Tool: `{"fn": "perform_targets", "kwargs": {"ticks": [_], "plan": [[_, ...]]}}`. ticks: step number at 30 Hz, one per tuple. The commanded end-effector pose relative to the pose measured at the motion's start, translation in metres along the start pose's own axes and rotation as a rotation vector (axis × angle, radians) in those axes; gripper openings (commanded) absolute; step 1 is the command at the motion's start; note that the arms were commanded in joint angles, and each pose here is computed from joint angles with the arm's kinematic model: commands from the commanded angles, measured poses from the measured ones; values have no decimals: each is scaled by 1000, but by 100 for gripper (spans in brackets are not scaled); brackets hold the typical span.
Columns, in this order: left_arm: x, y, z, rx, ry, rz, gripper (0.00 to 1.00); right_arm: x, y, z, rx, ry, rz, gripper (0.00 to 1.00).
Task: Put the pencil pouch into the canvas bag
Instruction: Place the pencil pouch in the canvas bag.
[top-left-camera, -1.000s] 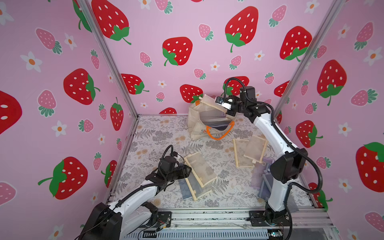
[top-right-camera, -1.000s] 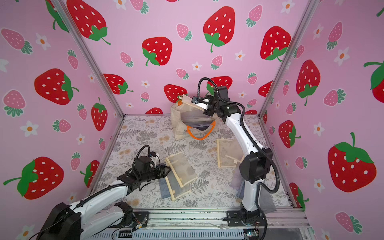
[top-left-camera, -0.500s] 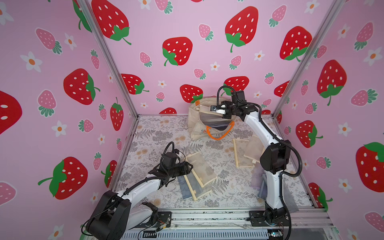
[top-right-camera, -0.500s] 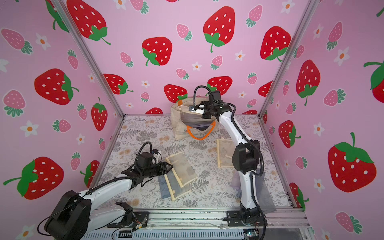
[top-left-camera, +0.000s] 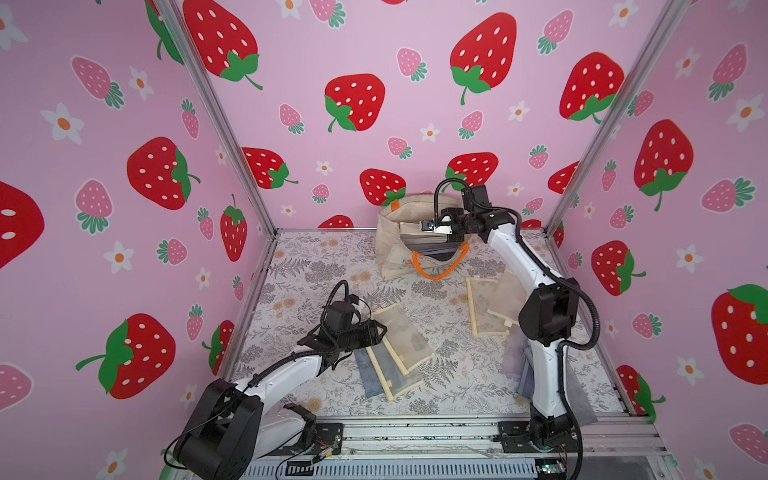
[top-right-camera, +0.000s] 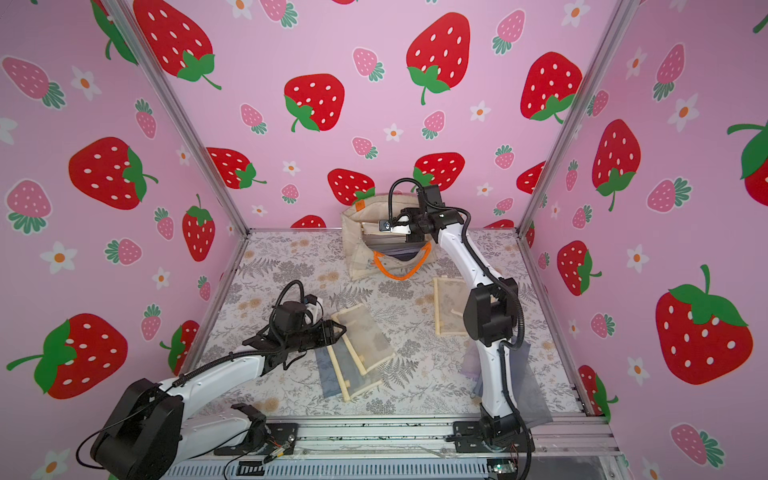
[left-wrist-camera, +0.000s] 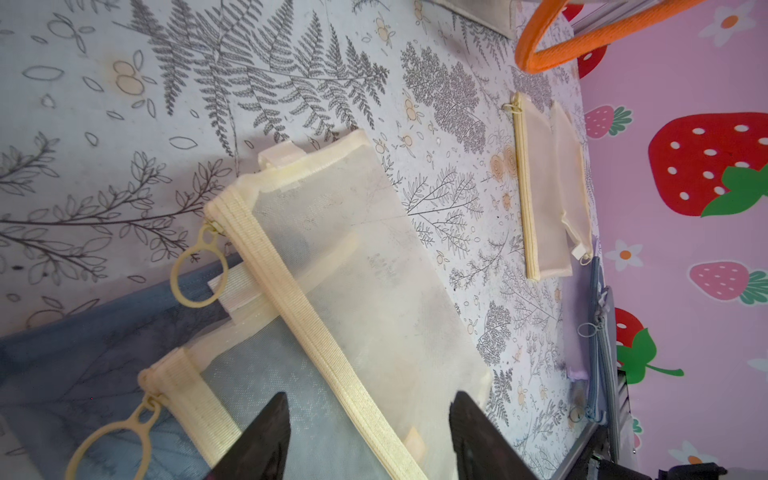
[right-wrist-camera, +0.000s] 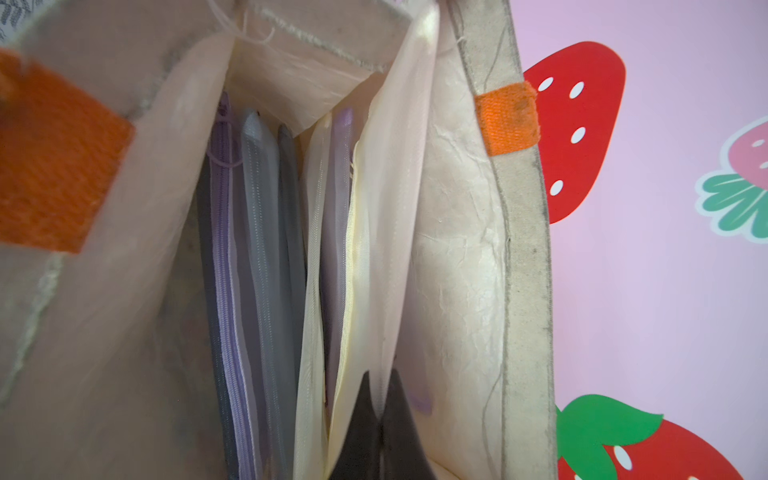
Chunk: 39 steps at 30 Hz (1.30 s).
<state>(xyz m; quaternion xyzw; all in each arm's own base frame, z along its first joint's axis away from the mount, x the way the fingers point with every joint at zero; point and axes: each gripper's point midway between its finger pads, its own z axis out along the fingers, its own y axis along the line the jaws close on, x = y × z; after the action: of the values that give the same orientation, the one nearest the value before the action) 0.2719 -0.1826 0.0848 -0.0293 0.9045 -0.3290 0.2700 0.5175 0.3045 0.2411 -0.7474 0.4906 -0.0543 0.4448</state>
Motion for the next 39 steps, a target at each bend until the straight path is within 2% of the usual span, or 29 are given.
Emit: {"fn": "perform_targets", "kwargs": {"ticks": [1,4,6,9,12,16,20,31,37,38,39], "plan": [[-17,-15,-7,34,-35,14,63,4,11,9,-31,-7,-2,8],[-17,-15,-8,32,-40,13,63,0,7,10,0,-16,21,29],[-16,-13,-8,22,-39,11,64,-6,2,9,41,-21,27,38],[-15,-9,-8,8,-39,5,64,-16,1,9,63,-31,32,42],[-12,-7,-7,1,-34,-4,64,-21,0,12,65,-26,49,37],[-11,-6,-10,0,-41,-4,63,-24,1,17,56,-30,71,12],[-10,-5,-12,-7,-47,-2,63,-22,6,26,39,-18,69,1],[-11,-3,-11,-16,-46,-2,62,-6,20,54,-35,-5,96,0],[-11,-2,-7,-18,-41,-4,62,-3,24,54,-54,5,107,0],[-11,-2,-7,-17,-39,-6,62,-3,24,53,-52,7,106,1],[-12,-3,-7,-14,-41,-6,62,-3,22,51,-47,9,109,8]]}}
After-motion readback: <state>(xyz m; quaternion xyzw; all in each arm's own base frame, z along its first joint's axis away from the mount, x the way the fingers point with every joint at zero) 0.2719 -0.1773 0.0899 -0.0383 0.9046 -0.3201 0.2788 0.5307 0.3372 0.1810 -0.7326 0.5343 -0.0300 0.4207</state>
